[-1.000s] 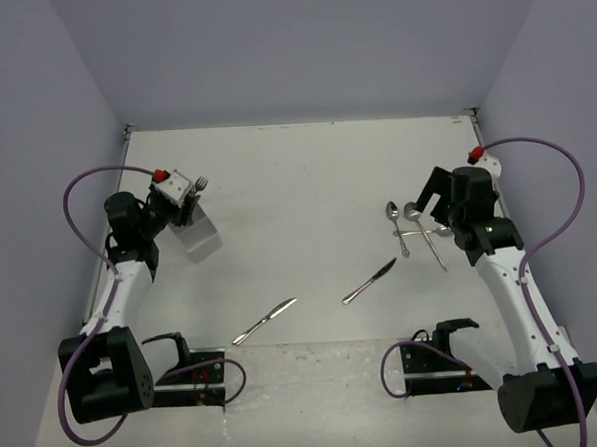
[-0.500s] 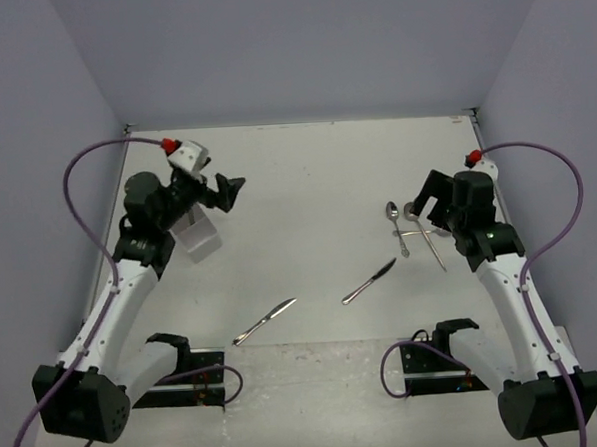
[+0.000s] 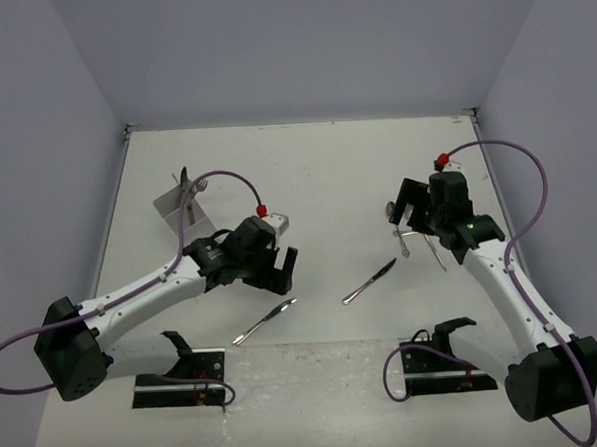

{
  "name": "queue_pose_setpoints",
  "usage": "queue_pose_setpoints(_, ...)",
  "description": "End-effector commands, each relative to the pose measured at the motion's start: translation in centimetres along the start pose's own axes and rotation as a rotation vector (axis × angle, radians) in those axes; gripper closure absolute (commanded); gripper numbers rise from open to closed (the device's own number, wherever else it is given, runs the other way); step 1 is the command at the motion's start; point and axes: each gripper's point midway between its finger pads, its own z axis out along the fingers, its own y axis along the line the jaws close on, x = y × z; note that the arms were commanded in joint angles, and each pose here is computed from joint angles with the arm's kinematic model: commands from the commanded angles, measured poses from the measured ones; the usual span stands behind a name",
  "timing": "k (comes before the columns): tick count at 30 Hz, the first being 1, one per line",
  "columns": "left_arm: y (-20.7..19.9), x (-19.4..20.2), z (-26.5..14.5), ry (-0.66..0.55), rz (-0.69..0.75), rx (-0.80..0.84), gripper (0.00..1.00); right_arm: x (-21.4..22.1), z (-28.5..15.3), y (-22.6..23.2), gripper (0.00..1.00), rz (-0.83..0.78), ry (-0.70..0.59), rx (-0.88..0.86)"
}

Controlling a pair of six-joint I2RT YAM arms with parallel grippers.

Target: Sort the eating utensils into containers

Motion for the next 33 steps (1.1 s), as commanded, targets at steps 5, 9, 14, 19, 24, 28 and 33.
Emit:
queue_pose_setpoints(5,0.0,12.0,-1.4,0.366,-0.058,-0.139,0.00,0.7,0.9,1.0,0.01,-0.019,0.027,-0.042)
queue_pose_setpoints(9,1.4,14.3,-0.9,0.431,-0.046,-0.212,0.00,1.2,1.3,1.2,0.01,-0.030,0.041,-0.059)
queue_pose_setpoints(14,2.5,15.6,0.7,0.468,-0.002,-0.257,0.11,1.2,1.6,1.2,0.01,-0.034,0.061,-0.052)
queue_pose_setpoints(19,2.1,13.8,2.6,0.391,0.003,-0.272,0.18,1.2,1.4,1.4,0.01,-0.039,0.053,-0.066)
queue_pose_setpoints(24,1.9,14.6,4.6,0.410,0.060,-0.236,0.37,1.0,1.4,1.2,0.01,-0.041,0.048,-0.050)
queue_pose_setpoints(28,2.1,16.0,5.2,0.462,0.080,-0.220,0.70,1.0,1.5,1.6,0.01,-0.043,0.049,-0.075)
queue_pose_setpoints(33,2.3,15.4,6.0,0.451,0.104,-0.248,0.98,1.0,1.5,1.1,0.01,-0.042,0.046,-0.049)
